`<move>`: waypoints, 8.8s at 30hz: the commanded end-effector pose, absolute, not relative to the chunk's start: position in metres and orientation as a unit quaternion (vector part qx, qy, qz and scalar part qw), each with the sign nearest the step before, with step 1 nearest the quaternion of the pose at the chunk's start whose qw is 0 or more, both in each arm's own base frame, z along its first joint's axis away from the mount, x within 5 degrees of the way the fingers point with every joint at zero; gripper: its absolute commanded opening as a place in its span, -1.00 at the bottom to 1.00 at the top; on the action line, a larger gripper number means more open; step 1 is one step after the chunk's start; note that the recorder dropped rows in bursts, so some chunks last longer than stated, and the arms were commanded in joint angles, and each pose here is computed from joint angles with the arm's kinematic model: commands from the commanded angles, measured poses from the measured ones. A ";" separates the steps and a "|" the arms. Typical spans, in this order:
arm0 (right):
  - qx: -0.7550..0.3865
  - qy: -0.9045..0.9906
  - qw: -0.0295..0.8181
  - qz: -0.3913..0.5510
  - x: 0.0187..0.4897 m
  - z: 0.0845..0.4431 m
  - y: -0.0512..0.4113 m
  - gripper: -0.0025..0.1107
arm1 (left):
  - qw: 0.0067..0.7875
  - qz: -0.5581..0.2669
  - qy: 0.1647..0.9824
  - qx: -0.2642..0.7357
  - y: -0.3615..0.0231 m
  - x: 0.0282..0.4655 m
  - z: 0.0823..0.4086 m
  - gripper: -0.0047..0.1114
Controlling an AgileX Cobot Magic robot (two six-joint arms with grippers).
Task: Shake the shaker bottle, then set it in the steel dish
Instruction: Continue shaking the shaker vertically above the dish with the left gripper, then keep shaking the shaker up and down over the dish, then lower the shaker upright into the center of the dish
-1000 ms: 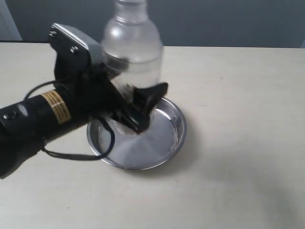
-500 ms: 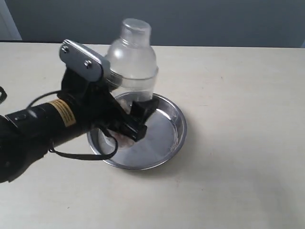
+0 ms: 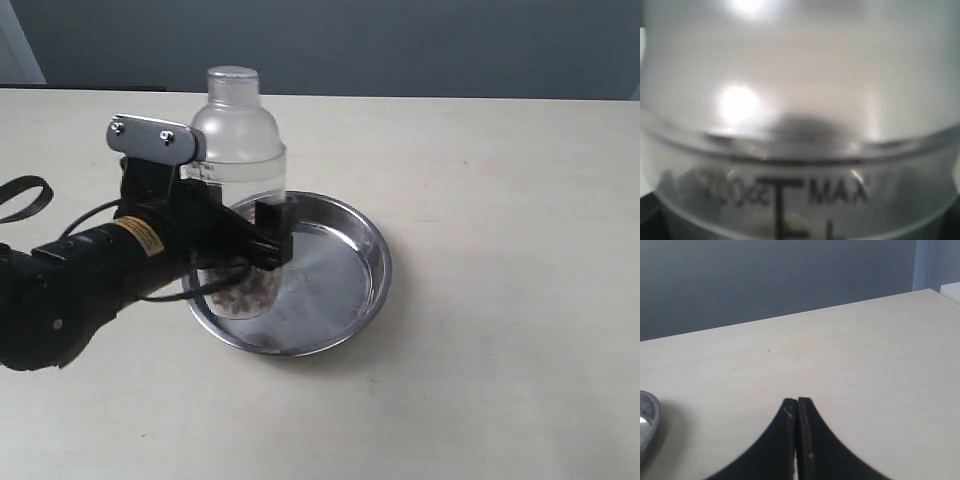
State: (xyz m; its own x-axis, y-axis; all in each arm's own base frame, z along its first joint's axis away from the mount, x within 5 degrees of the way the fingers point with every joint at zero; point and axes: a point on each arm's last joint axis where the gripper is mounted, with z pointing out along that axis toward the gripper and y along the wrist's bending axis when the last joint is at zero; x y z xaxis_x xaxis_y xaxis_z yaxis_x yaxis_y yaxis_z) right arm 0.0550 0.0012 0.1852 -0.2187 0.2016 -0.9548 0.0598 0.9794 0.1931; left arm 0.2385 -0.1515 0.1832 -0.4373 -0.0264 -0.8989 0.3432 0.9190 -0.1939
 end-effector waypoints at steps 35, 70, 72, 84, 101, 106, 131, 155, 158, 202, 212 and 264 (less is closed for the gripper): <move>0.084 0.775 0.624 0.055 0.055 0.186 0.001 -0.97 | 0.636 -0.254 0.711 0.162 -0.173 0.243 0.216 -0.91; 0.084 0.775 0.624 0.055 0.055 0.186 0.001 -0.97 | 0.739 -0.289 0.579 0.184 -0.173 0.234 0.287 -0.91; 0.084 0.775 0.624 0.055 0.055 0.186 0.001 -0.97 | 0.667 -0.247 0.680 0.178 -0.172 0.243 0.260 -0.91; 0.084 0.775 0.624 0.055 0.055 0.186 0.001 -0.97 | 0.669 -0.266 0.663 0.205 -0.175 0.236 0.264 -0.91; 0.085 0.775 0.624 0.055 0.055 0.186 0.001 -0.97 | 0.583 -0.209 0.771 0.149 -0.170 0.251 0.198 -0.91; 0.085 0.775 0.624 0.055 0.055 0.186 0.001 -0.97 | 0.687 -0.272 0.645 0.193 -0.175 0.237 0.268 -0.91; 0.085 0.775 0.624 0.055 0.055 0.186 0.001 -0.97 | 0.626 -0.342 0.679 0.174 -0.184 0.238 0.213 -0.91; 0.085 0.775 0.624 0.055 0.055 0.186 0.001 -0.97 | 0.580 -0.237 0.755 0.192 -0.182 0.253 0.200 -0.91; 0.085 0.775 0.624 0.055 0.055 0.186 0.001 -0.97 | 0.585 -0.257 0.741 0.206 -0.187 0.253 0.197 -0.91; 0.085 0.775 0.623 0.055 0.055 0.186 0.001 -0.97 | 0.664 -0.263 0.663 0.225 -0.176 0.233 0.275 -0.91; 0.085 0.775 0.623 0.055 0.055 0.186 0.001 -0.97 | 0.604 -0.212 0.739 0.210 -0.175 0.244 0.208 -0.91; 0.085 0.775 0.624 0.055 0.055 0.186 0.001 -0.97 | 0.636 -0.226 0.725 0.136 -0.181 0.268 0.133 -0.91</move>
State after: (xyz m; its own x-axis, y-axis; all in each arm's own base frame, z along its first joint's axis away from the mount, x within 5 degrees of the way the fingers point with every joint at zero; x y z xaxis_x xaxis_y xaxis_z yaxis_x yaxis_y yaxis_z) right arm 0.0550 0.0012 0.1852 -0.2187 0.2016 -0.9548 0.0598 0.9794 0.1931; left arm 0.2636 -0.1796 0.1242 -0.2065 -0.0332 -0.9779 0.4912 0.8608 -0.1330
